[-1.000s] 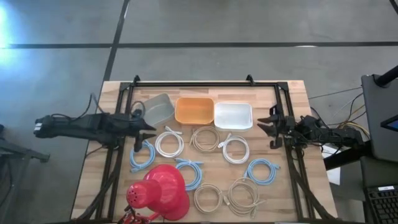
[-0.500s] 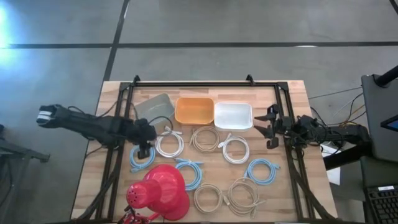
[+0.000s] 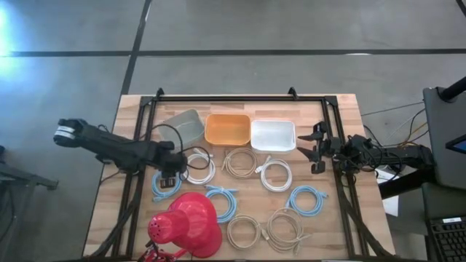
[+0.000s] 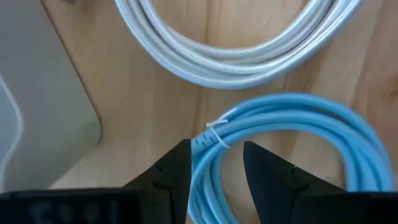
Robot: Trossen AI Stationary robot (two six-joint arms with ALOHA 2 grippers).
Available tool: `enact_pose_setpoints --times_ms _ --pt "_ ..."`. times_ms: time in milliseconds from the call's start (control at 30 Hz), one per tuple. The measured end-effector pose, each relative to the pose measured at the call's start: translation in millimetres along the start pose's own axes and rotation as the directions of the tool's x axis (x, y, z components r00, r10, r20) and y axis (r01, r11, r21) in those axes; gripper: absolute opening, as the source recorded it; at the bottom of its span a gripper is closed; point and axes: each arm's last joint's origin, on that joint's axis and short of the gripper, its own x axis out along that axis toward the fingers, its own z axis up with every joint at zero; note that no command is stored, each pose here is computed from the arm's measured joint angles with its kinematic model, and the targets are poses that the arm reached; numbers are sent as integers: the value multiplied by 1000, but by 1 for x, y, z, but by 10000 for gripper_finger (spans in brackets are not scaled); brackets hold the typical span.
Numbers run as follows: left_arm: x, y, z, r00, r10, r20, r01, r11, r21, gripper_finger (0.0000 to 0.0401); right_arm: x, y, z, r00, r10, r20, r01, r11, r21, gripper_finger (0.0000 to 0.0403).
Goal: Sort HDMI cables
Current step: Put the top light blue HDMI cable into the gray bin
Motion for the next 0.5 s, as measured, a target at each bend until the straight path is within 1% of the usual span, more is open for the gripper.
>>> enact_pose_setpoints --times_ms 133,300,500 --pt "8 -2 2 999 13 -46 -13 1000 8 142 0 0 0 1000 0 0 0 1000 1 185" --pt "17 -4 5 995 28 -93 -26 1000 15 142 0 0 0 1000 0 0 0 1000 31 185" --pt "23 -5 8 992 45 -115 -44 999 12 142 0 0 0 1000 0 -1 0 999 49 185"
